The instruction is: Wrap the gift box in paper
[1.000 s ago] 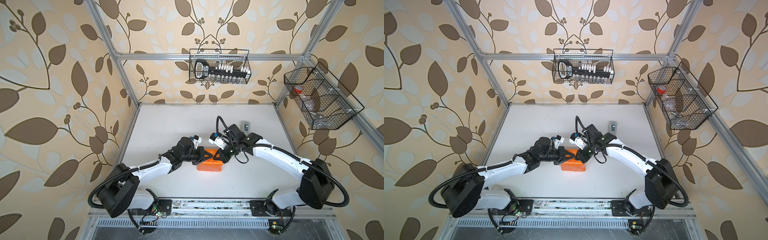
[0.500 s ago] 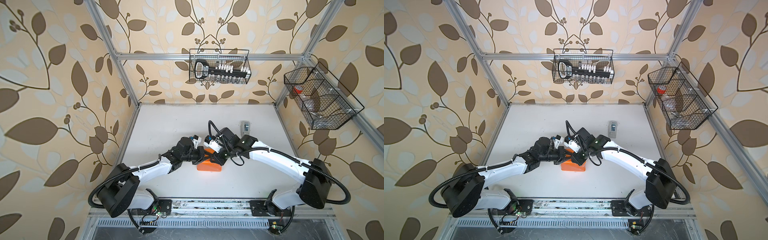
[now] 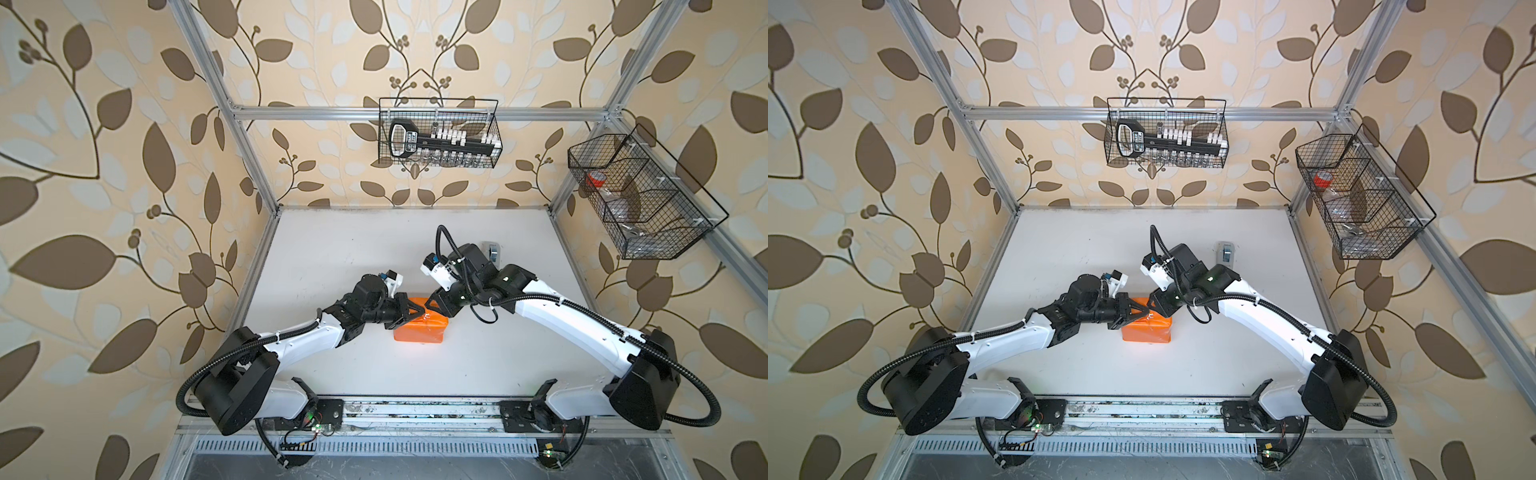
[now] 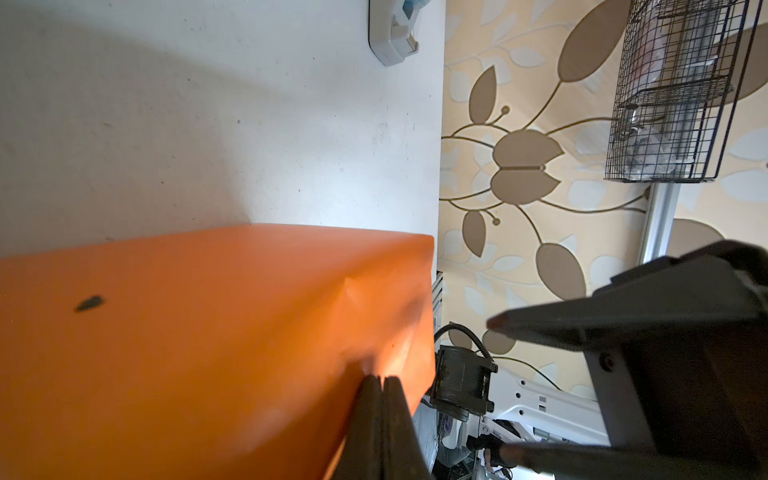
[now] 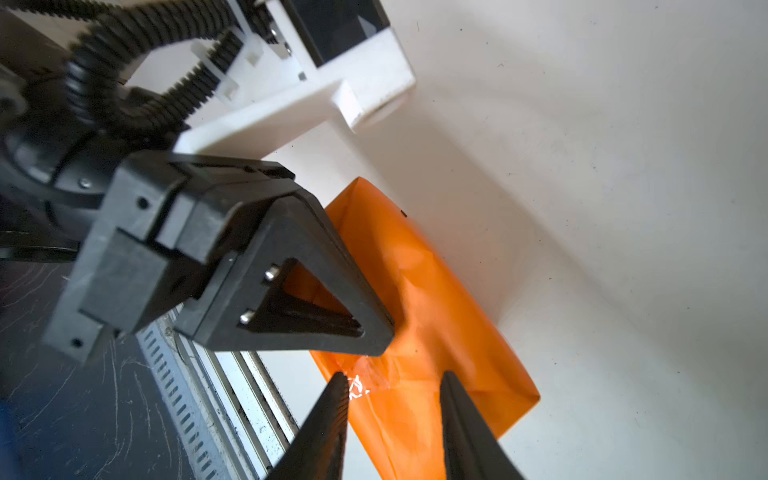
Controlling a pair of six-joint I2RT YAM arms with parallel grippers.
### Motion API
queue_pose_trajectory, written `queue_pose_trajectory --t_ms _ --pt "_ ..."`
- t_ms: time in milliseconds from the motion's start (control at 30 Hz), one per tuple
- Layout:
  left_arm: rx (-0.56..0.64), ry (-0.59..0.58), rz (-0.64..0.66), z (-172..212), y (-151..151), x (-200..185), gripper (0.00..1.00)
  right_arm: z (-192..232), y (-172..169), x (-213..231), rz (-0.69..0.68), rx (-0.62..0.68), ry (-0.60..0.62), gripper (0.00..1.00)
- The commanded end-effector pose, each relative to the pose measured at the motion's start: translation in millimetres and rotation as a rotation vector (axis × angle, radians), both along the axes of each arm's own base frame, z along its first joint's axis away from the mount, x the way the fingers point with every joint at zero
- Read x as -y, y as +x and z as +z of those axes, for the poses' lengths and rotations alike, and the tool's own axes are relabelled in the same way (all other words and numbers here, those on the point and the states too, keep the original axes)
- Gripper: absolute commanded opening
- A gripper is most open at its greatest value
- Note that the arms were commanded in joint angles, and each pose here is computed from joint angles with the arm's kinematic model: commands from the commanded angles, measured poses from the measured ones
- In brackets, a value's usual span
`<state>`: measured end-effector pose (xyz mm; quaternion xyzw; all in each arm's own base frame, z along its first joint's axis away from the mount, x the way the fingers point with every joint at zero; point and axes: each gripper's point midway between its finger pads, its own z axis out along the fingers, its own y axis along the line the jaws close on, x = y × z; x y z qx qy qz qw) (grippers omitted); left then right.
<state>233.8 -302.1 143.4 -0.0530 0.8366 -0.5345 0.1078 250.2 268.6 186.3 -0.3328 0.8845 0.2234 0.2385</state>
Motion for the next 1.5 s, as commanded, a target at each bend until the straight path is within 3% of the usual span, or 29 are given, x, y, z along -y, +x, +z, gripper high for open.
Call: queue_pose_trajectory --t_ms 0,133,167,800,1000,1300,1467 --pt "-0.24 0.224 0.015 -78 -34 -29 0.0 15 -6 -4 0.025 0.004 0.056 0.22" --pt "-0.24 0.224 0.012 -78 -34 -28 0.0 8 -22 -14 0.074 -0.032 0.075 0.01" --pt "-0.241 0.225 0.011 -78 -35 -28 0.0 5 -24 -16 0.08 -0.038 0.074 0.0" --pt "-0.239 0.227 0.015 -79 -36 -31 0.0 -59 -18 -10 0.026 -0.126 -0.013 0.0" --pt "-0.241 0.23 0.017 -80 -38 -32 0.0 -61 -14 -4 0.001 -0.155 0.033 0.0" --pt "-0.246 0.233 0.021 -82 -39 -34 0.0 -51 -22 -13 0.033 -0.237 0.194 0.0" --pt "-0.245 0.237 0.022 -82 -40 -35 0.0 -50 -25 -15 0.038 -0.251 0.207 0.0"
